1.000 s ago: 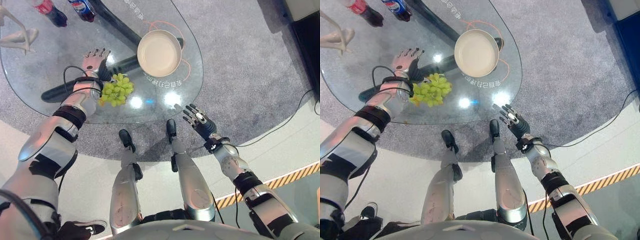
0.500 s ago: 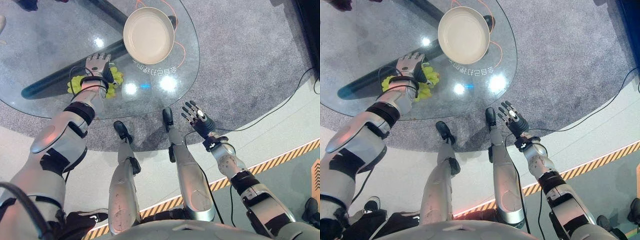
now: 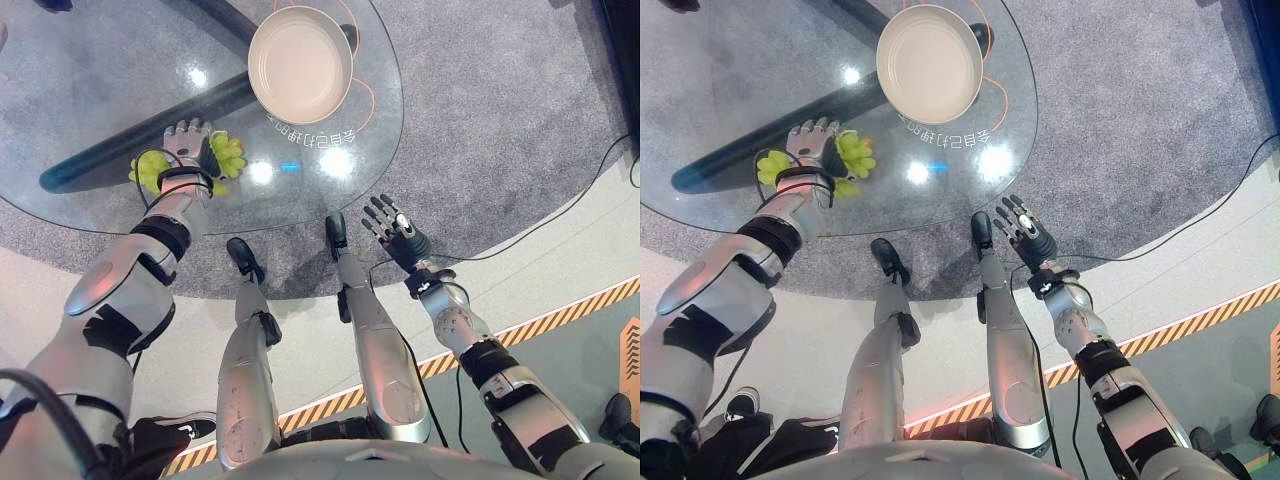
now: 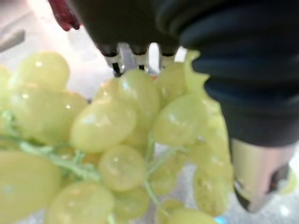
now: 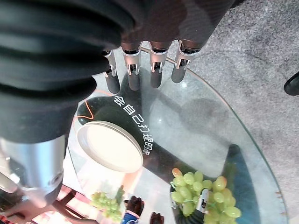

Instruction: Pick up fruits into the plate

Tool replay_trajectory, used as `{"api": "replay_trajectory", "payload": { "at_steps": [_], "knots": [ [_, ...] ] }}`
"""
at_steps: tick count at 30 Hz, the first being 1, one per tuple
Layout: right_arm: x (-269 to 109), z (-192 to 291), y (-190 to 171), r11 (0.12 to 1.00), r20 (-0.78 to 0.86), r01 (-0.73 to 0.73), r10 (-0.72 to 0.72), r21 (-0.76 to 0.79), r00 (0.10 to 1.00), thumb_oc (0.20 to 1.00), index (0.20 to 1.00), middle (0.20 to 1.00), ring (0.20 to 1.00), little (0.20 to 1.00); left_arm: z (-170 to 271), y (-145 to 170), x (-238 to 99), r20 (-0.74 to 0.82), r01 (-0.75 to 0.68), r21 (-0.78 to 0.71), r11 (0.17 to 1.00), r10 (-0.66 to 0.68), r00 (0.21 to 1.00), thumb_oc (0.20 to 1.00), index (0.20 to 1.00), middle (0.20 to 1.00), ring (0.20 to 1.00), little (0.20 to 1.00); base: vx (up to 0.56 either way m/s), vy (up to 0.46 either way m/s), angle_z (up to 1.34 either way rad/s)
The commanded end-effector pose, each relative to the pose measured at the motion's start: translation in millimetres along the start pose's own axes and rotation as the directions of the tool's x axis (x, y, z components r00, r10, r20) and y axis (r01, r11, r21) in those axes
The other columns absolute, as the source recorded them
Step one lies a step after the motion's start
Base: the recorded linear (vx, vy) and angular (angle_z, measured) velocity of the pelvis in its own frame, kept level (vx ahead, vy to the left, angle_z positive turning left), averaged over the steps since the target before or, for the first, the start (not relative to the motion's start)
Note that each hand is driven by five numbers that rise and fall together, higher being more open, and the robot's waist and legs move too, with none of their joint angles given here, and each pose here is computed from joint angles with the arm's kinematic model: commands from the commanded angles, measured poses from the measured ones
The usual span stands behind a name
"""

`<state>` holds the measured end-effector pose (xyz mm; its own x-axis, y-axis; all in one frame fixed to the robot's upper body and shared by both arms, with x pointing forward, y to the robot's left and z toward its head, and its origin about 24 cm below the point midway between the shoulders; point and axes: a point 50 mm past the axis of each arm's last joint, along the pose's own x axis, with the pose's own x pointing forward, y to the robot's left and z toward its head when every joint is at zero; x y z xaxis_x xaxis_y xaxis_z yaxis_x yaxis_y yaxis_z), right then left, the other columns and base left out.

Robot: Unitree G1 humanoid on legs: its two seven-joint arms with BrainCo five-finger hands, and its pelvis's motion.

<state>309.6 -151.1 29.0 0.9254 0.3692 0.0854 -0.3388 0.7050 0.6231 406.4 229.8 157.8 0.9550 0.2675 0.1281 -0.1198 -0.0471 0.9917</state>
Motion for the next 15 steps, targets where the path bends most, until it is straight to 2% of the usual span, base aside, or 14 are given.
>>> {"api": "replay_trajectory", "payload": {
  "at_steps": [1, 9, 10, 11, 15],
  "knots": [
    [4.8, 1.4, 17.5, 0.995, 0.072, -0.086, 0.082, 0.056, 0.994, 1.0, 1.0, 1.0, 1.0, 1.0, -35.8, 6.9, 3.2, -0.166, -0.062, 0.066, 0.996, 0.072, 0.983, 1.0, 1.0, 1.0, 1.0, 1.0, 0.0, 0.0, 0.0],
    [7.5, 1.5, 22.4, 0.987, 0.098, -0.127, 0.117, 0.103, 0.988, 1.0, 1.0, 1.0, 1.0, 1.0, -39.9, 22.9, 5.9, -0.175, -0.141, 0.235, 0.962, 0.185, 0.967, 1.0, 1.0, 1.0, 1.0, 1.0, 0.0, 0.0, 0.0],
    [7.6, 1.4, 22.8, 0.986, 0.1, -0.13, 0.12, 0.105, 0.988, 1.0, 1.0, 1.0, 1.0, 1.0, -39.4, 23.6, 6.1, -0.169, -0.146, 0.246, 0.958, 0.191, 0.967, 0.771, 0.771, 0.771, 0.771, 0.771, 0.0, 0.0, 0.0],
    [8.0, 1.2, 23.9, 0.985, 0.102, -0.134, 0.123, 0.108, 0.987, 1.0, 1.0, 1.0, 1.0, 1.0, -37.8, 25.5, 6.7, -0.158, -0.155, 0.25, 0.956, 0.198, 0.967, 0.2, 0.2, 0.2, 0.2, 0.2, 0.0, 0.0, 0.0],
    [8.2, 0.7, 24.1, 0.984, 0.101, -0.137, 0.126, 0.11, 0.987, 1.0, 1.0, 1.0, 1.0, 1.0, -35.0, 31.7, 8.6, -0.149, -0.167, 0.257, 0.952, 0.21, 0.966, 0.2, 0.2, 0.2, 0.2, 0.2, 0.0, 0.0, 0.0]
  ]
}}
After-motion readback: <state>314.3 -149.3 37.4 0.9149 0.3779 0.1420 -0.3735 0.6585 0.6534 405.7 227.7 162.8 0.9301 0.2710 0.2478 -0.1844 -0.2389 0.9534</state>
